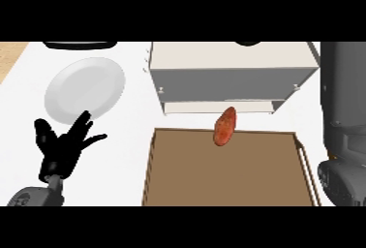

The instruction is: Pick the squash from the tray and place it in the tiered shelf

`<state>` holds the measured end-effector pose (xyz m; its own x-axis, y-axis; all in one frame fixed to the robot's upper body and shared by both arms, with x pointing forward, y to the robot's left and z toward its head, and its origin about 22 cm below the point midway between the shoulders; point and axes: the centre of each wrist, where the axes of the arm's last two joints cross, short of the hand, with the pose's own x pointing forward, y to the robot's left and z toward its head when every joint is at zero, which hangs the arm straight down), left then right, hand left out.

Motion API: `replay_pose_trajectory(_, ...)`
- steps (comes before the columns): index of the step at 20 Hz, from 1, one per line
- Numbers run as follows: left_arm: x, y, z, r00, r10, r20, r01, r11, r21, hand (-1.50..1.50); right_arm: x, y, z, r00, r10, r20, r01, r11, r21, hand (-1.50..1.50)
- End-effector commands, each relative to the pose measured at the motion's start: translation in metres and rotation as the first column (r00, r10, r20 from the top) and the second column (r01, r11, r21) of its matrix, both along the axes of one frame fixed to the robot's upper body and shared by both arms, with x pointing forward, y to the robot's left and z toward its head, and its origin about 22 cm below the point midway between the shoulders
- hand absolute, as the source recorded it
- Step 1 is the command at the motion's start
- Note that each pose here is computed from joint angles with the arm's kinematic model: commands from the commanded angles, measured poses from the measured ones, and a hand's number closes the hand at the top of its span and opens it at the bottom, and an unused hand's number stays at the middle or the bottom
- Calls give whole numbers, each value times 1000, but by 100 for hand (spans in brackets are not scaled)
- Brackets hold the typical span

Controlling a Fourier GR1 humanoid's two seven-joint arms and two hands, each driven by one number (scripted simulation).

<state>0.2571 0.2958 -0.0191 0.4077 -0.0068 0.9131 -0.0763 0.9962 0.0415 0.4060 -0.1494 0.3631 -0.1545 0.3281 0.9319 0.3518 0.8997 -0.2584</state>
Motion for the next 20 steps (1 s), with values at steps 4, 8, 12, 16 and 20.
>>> replay_pose_trajectory(4, -12, -10, -8, 999, 3, -41, -2, 1000, 12, 0, -6, -56, 19, 971, -232, 61, 228, 972, 61, -150)
replay_pose_trajectory(8, -12, 9, -12, 999, 14, -36, -13, 1000, 8, 0, -21, -101, 39, 940, -337, 57, 324, 931, 168, -150)
replay_pose_trajectory(12, -8, 10, -12, 999, 34, -33, -33, 999, 10, 0, -43, -136, 22, 937, -344, 55, 324, 919, 222, -150)
replay_pose_trajectory(16, -22, 2, -19, 999, 3, -52, -4, 1000, -4, 0, -70, -188, 31, 948, -316, 41, 299, 926, 231, -150)
replay_pose_trajectory(20, -8, -10, -7, 999, 14, -31, -13, 1000, 27, 0, -87, -238, 10, 957, -281, 65, 260, 938, 231, -150)
